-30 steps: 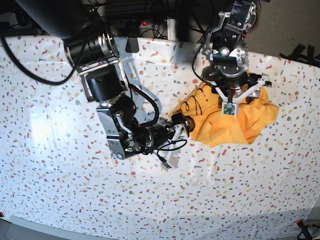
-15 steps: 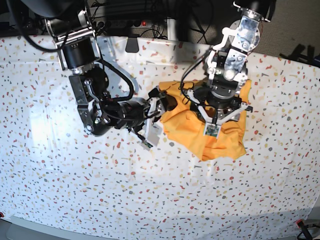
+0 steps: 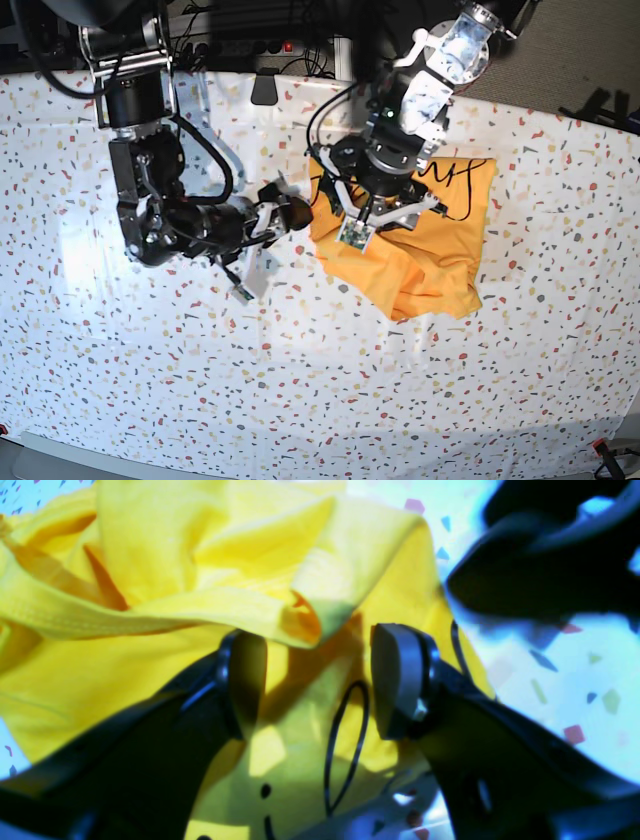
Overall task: Fold the T-shirt properly
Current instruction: 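Tuck the loose flap under the bundle with the right gripper, then press the folded bundle flat with both grippers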
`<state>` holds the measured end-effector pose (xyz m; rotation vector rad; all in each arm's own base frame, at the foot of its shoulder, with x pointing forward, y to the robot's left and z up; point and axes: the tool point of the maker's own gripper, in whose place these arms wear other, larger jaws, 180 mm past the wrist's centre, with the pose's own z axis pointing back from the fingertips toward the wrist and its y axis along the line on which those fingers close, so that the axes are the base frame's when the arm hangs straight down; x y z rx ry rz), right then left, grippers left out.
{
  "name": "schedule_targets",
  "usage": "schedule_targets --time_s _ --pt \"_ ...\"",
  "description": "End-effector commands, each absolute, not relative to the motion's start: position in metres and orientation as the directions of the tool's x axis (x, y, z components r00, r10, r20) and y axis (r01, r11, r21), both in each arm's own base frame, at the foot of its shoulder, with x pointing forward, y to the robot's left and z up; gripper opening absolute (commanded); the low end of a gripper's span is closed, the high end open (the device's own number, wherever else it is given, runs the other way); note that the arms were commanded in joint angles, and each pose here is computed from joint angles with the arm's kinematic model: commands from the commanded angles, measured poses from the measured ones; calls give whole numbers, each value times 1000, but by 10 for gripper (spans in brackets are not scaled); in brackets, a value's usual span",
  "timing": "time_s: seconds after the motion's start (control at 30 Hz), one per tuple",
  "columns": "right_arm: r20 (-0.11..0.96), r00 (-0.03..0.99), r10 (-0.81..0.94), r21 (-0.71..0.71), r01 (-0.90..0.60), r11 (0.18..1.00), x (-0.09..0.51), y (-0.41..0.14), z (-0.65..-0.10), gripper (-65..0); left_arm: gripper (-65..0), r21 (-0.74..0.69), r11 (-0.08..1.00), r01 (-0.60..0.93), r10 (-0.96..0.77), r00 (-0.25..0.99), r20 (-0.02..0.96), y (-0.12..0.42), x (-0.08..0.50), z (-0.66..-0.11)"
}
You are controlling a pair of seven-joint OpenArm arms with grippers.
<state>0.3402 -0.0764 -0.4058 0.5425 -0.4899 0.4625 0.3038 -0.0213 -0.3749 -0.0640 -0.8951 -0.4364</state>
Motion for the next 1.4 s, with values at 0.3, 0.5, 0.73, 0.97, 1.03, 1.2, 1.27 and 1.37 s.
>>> schedule_targets --time_s 0.3,0.5,0.73,0.97,1.03,1.2,1.27,1.37 --pt "670 733 121 434 -518 737 371 -93 -350 -235 -313 278 908 314 -398 433 809 -19 356 -318" --pt "741 662 112 421 -588 690 380 -66 -316 -235 -313 237 917 320 -346 345 872 -29 379 -286" --pt "765 641 71 465 -624 628 378 -36 -298 -235 -313 350 896 272 -437 404 804 -7 378 -296" --pt "763 644 63 486 -635 601 376 -18 -295 -235 -313 566 821 -77 -494 402 771 65 386 -264" --pt "761 646 66 487 -635 600 375 -17 -296 -235 -313 511 857 -68 -438 427 791 67 382 -276" --pt "755 651 78 483 -633 605 374 -19 -298 -235 -313 346 936 56 -346 311 885 53 384 -299" --pt "755 651 80 481 -632 607 374 -21 -299 -235 -313 329 942 74 -335 312 889 49 389 -315" --pt "752 654 85 481 -632 607 374 -21 -300 -235 -313 278 955 99 -295 337 894 37 399 -349"
